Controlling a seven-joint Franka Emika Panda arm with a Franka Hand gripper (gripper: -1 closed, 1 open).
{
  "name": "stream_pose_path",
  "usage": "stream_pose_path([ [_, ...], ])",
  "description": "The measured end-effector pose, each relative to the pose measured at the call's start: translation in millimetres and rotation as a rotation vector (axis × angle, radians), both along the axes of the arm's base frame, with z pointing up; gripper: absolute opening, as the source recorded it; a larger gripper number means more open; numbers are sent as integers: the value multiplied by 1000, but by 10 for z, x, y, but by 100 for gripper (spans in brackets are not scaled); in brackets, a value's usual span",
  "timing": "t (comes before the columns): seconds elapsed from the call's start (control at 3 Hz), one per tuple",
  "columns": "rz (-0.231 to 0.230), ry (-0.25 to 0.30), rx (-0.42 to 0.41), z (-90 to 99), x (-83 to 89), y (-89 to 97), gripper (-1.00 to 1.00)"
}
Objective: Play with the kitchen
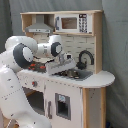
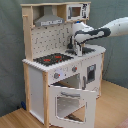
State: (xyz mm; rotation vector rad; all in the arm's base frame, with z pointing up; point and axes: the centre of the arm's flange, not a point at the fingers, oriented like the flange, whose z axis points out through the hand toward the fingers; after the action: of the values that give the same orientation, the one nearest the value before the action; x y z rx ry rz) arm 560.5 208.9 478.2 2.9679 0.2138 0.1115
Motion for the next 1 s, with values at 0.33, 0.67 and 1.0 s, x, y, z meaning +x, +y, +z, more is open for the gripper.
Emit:
stream_pose_path([
  [0.33, 13, 15, 1, 226, -4, 93, -100],
  [0.67, 39, 30, 0, 454, -69, 288, -100],
  [1.0, 45, 57, -1, 649, -145, 379, -100],
])
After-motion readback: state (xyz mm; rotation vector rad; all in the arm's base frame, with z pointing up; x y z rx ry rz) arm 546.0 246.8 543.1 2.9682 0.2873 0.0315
